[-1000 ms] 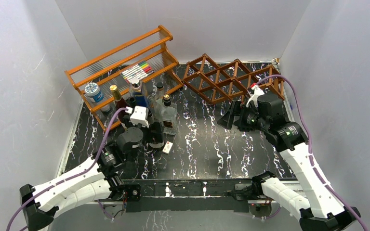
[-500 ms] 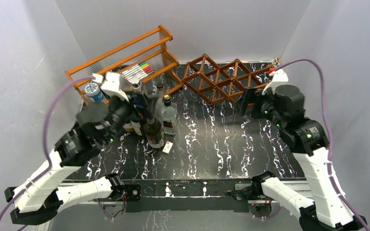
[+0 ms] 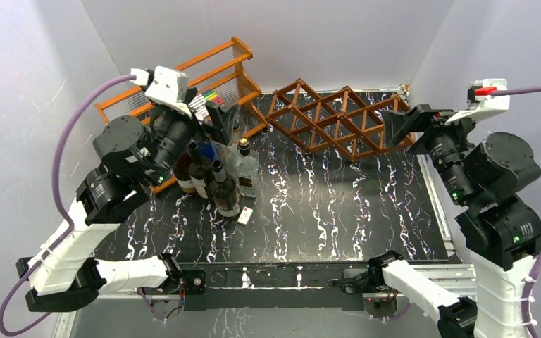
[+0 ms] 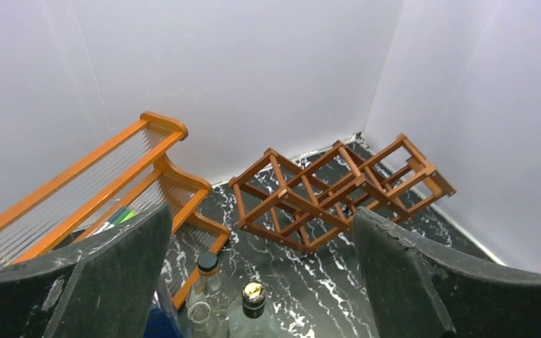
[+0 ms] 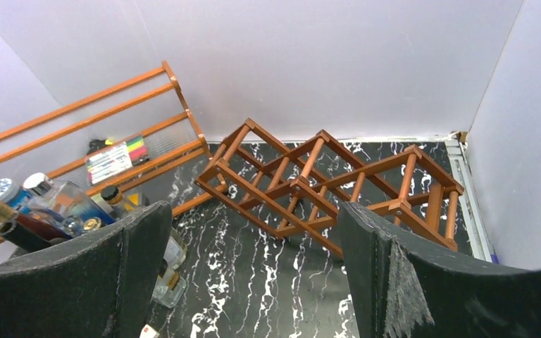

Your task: Take the wine bottle off the wine rack

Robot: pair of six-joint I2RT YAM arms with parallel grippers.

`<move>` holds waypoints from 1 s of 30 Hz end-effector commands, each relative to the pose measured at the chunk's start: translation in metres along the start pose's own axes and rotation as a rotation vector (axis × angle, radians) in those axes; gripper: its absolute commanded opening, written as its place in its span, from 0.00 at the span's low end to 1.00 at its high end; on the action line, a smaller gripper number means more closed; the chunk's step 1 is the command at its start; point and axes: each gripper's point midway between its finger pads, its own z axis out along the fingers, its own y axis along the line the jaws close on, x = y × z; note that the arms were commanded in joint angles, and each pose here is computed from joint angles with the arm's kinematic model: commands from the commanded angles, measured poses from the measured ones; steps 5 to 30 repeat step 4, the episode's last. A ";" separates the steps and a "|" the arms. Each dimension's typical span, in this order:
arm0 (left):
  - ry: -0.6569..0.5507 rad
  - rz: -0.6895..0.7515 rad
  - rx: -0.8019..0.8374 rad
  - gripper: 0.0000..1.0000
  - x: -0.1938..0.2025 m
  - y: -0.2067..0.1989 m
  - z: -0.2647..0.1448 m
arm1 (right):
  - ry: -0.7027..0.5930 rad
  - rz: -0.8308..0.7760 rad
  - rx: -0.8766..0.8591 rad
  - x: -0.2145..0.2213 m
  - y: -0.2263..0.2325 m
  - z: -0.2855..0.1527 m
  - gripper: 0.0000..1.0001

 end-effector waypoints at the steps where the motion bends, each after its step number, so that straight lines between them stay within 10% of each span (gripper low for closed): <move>1: -0.062 0.069 -0.026 0.98 -0.002 0.009 -0.002 | 0.010 -0.030 0.036 0.011 -0.005 0.024 0.98; 30: -0.054 0.086 -0.080 0.98 0.006 0.015 0.006 | 0.014 -0.015 0.081 0.020 -0.012 0.032 0.98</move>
